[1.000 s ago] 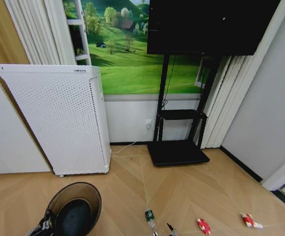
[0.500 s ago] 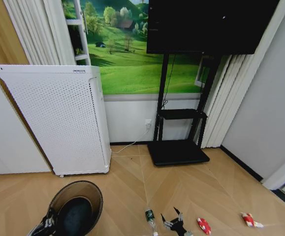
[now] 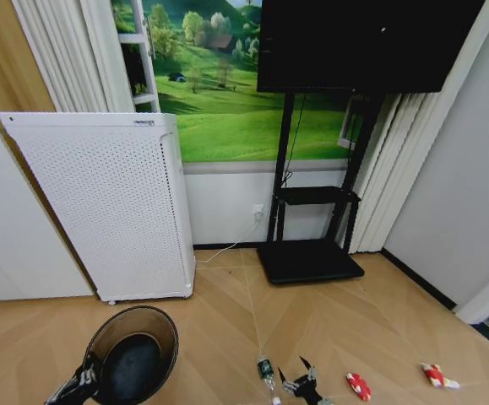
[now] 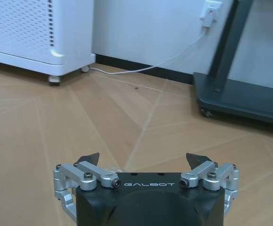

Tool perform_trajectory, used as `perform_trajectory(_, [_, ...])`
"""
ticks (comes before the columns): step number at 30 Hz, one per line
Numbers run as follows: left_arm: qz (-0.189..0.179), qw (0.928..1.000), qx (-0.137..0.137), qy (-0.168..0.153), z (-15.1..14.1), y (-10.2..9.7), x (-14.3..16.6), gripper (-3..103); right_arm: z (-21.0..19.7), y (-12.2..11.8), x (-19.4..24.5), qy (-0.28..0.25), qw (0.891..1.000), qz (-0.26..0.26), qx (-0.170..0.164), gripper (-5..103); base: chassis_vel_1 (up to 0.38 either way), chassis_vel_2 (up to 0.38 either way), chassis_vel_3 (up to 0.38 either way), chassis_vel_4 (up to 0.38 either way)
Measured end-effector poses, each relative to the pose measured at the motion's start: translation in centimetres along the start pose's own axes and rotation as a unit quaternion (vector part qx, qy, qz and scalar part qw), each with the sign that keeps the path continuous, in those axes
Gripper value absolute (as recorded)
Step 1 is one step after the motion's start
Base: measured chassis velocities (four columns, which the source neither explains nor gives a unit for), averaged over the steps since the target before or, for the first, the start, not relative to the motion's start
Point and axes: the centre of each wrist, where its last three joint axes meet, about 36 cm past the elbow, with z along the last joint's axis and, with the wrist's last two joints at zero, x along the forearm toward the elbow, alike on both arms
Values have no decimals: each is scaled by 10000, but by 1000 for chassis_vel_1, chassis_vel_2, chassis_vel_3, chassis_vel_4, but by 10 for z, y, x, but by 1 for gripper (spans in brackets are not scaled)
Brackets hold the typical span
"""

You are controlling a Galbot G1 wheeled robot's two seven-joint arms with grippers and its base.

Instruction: Pick up the trash bin and place the garbage on the floor into it.

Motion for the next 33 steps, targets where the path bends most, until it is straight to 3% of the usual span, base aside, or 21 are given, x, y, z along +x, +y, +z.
perform_trajectory(9, [12, 10000, 60, 7, 3, -1, -1, 7, 26, 22, 3, 258, 9991, -323, 103, 100, 56, 57, -54, -66])
perform_trajectory(23, [7, 10000, 73, 12, 9, 3, -10, 7, 47, 49, -44, 629, 9967, -495, 103, 100, -13, -9, 13, 7])
perform_trajectory(33, [40, 10000, 63, -35, 5, 3, -8, 7, 39, 37, -86, 568, 9977, -329, 164, 100, 0, 0, 0, 0])
